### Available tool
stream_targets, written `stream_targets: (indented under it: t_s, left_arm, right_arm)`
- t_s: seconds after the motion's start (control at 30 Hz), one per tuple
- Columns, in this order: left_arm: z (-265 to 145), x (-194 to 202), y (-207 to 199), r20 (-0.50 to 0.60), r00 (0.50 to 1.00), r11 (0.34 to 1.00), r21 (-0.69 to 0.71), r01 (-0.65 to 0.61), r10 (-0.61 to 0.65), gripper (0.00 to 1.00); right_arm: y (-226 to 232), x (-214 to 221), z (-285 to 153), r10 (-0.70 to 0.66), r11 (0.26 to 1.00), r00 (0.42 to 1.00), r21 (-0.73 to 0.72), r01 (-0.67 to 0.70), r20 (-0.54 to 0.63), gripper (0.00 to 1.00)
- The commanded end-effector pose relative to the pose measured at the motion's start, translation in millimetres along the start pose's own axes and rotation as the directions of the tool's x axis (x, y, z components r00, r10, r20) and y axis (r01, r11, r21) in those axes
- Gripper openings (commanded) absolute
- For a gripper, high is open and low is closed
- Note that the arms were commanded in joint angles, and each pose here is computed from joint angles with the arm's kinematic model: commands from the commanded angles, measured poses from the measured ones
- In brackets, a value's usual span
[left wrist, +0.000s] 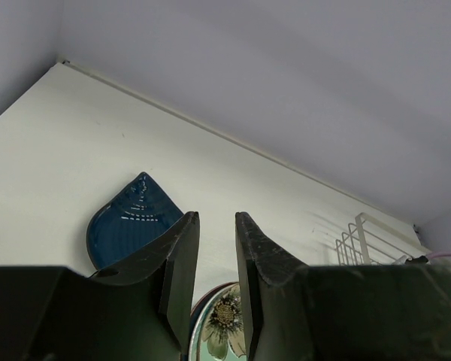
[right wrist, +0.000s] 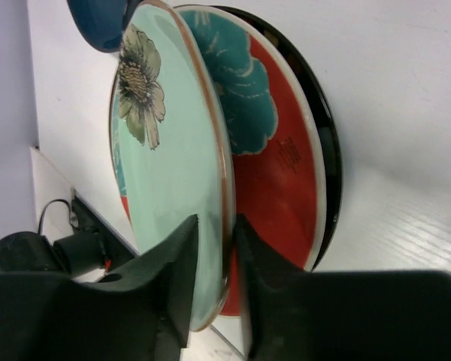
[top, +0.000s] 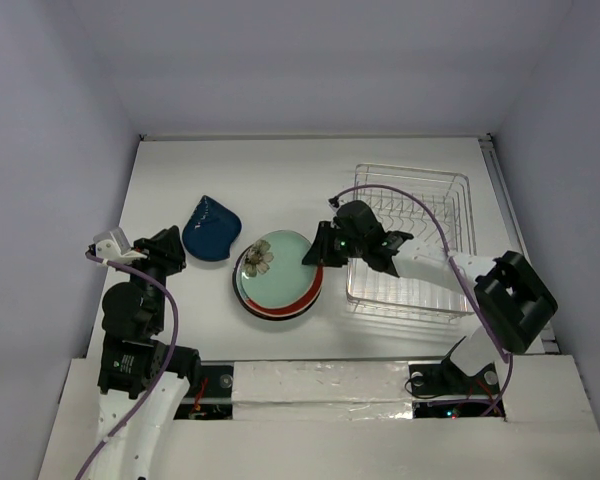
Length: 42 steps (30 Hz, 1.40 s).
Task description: Unload the plates from the dish rack
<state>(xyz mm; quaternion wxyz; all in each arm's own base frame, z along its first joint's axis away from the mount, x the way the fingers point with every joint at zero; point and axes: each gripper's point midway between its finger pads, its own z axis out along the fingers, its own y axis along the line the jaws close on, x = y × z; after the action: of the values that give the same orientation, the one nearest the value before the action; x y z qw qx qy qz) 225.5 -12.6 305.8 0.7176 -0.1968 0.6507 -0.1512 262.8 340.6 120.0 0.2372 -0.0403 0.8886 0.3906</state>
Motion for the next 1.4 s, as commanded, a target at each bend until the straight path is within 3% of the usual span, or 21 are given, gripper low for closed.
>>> stream_targets:
  t_s: [0.0, 0.3, 0.47, 0.6, 0.73, 0.8, 0.87, 0.9, 0.93, 0.97, 1.0, 1.03, 1.1, 1.2, 1.23, 1.3, 1.33, 1.37]
  left_arm:
    - [3.5, -9.1, -4.7, 0.038, 0.999, 1.0, 0.018, 0.003, -0.003, 0.23]
    - [3.5, -9.1, -4.7, 0.038, 0.999, 1.0, 0.018, 0.003, -0.003, 0.23]
    - [2.6, -10.1, -5.1, 0.042, 0.999, 1.0, 0.02, 0.005, -0.006, 0.23]
    - [2.9, -9.5, -4.7, 0.04, 0.999, 1.0, 0.018, 0.003, -0.004, 0.24]
    - [2.6, -9.8, -4.9, 0.041, 0.999, 1.0, 0.019, 0.005, -0.006, 0.34]
    - [2.2, -9.5, -4.6, 0.04, 0.999, 1.0, 0.018, 0.005, -0.005, 0.41]
    - [0.8, -11.7, -5.3, 0.046, 0.999, 1.0, 0.022, 0.005, -0.006, 0.48]
    - [-0.2, -13.4, -5.8, 0.052, 0.999, 1.0, 0.024, 0.003, -0.004, 0.51]
    - [-1.2, -16.7, -7.1, 0.061, 0.998, 1.0, 0.029, 0.003, -0.004, 0.54]
    - [-3.1, -20.3, -8.0, 0.072, 0.997, 0.999, 0.034, -0.005, 0.003, 0.58]
    - [-4.4, -23.2, -9.1, 0.078, 0.997, 0.999, 0.037, -0.004, 0.001, 0.6]
    - [-6.1, -26.5, -10.5, 0.086, 0.996, 0.999, 0.042, 0.001, -0.005, 0.63]
    - [-7.4, -31.1, -12.7, 0.099, 0.995, 0.999, 0.049, 0.007, -0.012, 0.68]
    - [-7.2, -43.3, -18.9, 0.106, 0.994, 0.999, 0.052, 0.004, -0.01, 0.74]
    - [-10.3, -56.6, -25.4, 0.119, 0.993, 0.998, 0.061, 0.018, -0.025, 0.76]
    - [-7.3, -69.3, -33.1, 0.124, 0.992, 0.998, 0.064, 0.022, -0.03, 0.79]
    - [-12.8, -89.3, -42.2, 0.159, 0.986, 0.996, 0.085, 0.036, -0.049, 0.8]
    - [-12.2, -96.4, -46.2, 0.166, 0.985, 0.995, 0.089, 0.041, -0.055, 0.82]
  right_arm:
    - [22.2, -18.9, -3.6, -0.031, 0.997, 0.995, -0.062, 0.037, 0.095, 0.38]
    - [7.7, -10.8, -11.1, -0.143, 0.98, 0.988, 0.151, 0.133, 0.056, 0.88]
    - [21.5, -30.1, -29.0, -0.218, 0.948, 0.966, 0.265, 0.175, 0.141, 0.99]
    - [36.8, -45.7, -52.9, -0.246, 0.94, 0.947, 0.288, 0.181, 0.207, 1.0]
    - [48.2, -67.5, -87.6, -0.261, 0.939, 0.915, 0.3, 0.167, 0.309, 0.99]
    - [57.0, -80.7, -122.4, -0.263, 0.944, 0.882, 0.295, 0.151, 0.39, 0.93]
    - [55.5, -96.1, -157.5, -0.268, 0.94, 0.83, 0.322, 0.113, 0.49, 0.65]
    - [55.3, -101.3, -177.5, -0.265, 0.941, 0.803, 0.325, 0.094, 0.534, 0.21]
    - [55.8, -110.9, -219.9, -0.247, 0.948, 0.738, 0.313, 0.05, 0.629, 0.05]
    - [55.7, -113.8, -242.3, -0.241, 0.952, 0.703, 0.303, 0.037, 0.67, 0.0]
    - [56.3, -116.5, -264.1, -0.228, 0.958, 0.665, 0.285, 0.024, 0.711, 0.0]
    - [56.6, -119.0, -308.5, -0.187, 0.972, 0.588, 0.235, -0.006, 0.787, 0.0]
    - [53.2, -118.0, -347.3, -0.156, 0.981, 0.513, 0.194, -0.02, 0.844, 0.0]
    - [42.7, -110.1, -413.4, -0.075, 0.993, 0.385, 0.102, -0.051, 0.92, 0.23]
    - [37.4, -107.9, -427.0, -0.059, 0.994, 0.354, 0.088, -0.066, 0.933, 0.38]
    - [28.8, -99.2, -456.4, -0.004, 0.997, 0.295, 0.027, -0.074, 0.956, 0.55]
    - [24.7, -96.8, -464.5, 0.012, 0.996, 0.275, 0.012, -0.083, 0.961, 0.74]
    - [21.5, -93.8, -471.1, 0.026, 0.996, 0.261, -0.004, -0.085, 0.965, 0.8]
